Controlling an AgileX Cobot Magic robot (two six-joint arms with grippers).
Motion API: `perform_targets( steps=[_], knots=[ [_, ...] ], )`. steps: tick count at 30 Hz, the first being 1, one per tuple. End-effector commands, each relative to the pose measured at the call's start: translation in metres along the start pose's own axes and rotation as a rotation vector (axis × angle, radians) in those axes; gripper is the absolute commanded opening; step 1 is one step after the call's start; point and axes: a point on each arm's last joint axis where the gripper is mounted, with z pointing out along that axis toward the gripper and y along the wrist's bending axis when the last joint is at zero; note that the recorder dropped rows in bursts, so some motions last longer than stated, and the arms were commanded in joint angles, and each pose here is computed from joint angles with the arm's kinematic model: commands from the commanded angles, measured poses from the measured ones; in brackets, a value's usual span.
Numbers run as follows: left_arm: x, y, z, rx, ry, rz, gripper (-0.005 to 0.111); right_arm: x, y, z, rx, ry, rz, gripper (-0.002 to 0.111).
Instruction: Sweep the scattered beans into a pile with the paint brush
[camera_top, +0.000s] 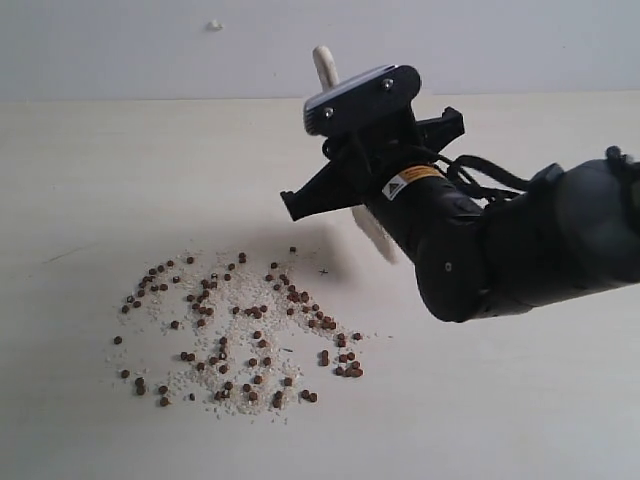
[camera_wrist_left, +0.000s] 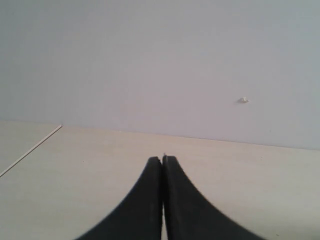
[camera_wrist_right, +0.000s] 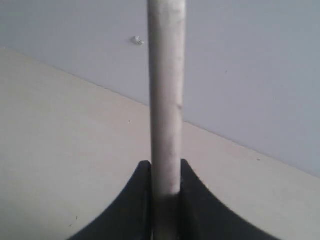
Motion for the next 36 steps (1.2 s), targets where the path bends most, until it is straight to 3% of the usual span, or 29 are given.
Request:
perform_targets(
  steps=[1,9,22,32,36],
  knots=[
    [-0.001,0.000,-0.001,0.001,-0.006,-0.003,0.000,0.010,0.016,0.015,-0.062,-0.065,-0.119,0.000],
    [-0.001,0.000,-0.001,0.000,-0.006,-0.001,0.000,0.016,0.041,0.040,-0.219,0.022,-0.181,0.000],
    [-0.001,0.000,-0.001,0.000,-0.006,-0.001,0.000,0.013,0.063,0.029,-0.495,0.045,-0.143,0.000],
    [-0.001,0.000,-0.001,0.000,-0.006,-0.003,0.000,-0.038,0.040,0.012,-0.413,-0.012,-0.116,0.000],
    [-0.001,0.000,-0.001,0.000,-0.006,-0.001,0.000,-0.049,0.018,0.006,-0.241,0.051,-0.112,0.000]
  ],
)
